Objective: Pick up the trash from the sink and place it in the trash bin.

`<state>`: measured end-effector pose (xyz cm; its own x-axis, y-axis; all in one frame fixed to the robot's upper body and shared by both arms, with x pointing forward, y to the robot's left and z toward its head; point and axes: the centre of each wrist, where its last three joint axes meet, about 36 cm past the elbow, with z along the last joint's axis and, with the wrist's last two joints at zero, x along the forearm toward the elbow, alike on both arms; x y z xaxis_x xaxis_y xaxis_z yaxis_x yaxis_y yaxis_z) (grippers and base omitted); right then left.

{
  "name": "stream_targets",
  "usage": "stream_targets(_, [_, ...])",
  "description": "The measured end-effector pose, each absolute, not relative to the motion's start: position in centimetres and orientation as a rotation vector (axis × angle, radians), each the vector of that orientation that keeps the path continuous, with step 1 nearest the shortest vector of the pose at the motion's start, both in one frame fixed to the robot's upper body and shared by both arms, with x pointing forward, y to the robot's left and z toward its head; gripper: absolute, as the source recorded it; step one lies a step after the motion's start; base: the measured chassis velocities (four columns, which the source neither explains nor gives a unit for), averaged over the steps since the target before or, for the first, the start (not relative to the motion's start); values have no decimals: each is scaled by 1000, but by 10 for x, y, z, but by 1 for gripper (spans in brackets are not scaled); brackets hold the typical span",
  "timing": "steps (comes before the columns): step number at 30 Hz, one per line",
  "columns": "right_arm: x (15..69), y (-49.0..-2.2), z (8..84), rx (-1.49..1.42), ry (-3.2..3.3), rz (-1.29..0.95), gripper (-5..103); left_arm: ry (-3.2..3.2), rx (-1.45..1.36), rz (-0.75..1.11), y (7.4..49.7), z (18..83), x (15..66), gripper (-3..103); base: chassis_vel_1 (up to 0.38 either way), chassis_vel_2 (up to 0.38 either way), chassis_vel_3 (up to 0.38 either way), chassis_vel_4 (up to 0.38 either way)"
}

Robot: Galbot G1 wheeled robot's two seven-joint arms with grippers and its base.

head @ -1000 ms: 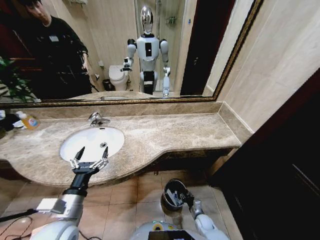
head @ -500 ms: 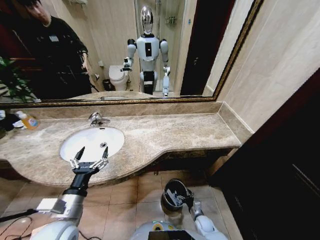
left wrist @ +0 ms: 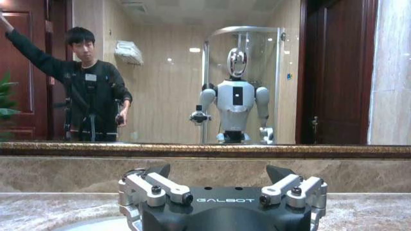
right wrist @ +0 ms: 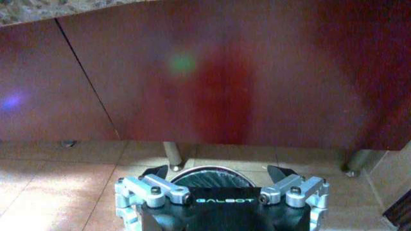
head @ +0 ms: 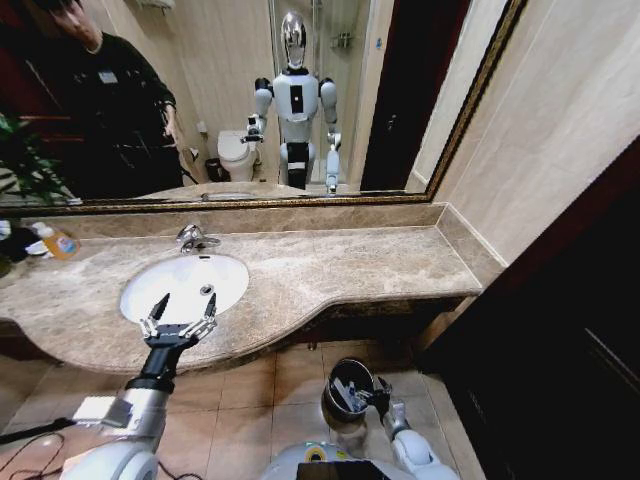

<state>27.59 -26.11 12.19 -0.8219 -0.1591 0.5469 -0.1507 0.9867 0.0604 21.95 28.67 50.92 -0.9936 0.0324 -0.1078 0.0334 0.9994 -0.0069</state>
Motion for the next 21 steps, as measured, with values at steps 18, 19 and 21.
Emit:
stream_targets(18, [280, -273, 158, 225, -2562, -35, 100, 3033, 50, -13, 287, 509, 219, 100, 0, 0, 0, 0])
stream_targets(19, [283, -273, 171, 231, -2574, -41, 100, 3033, 50, -13, 287, 509, 219, 100, 0, 0, 0, 0])
stream_targets(21, [286, -273, 183, 236, -2597, -46, 100, 3033, 50, -13, 287, 509, 219, 100, 0, 0, 0, 0])
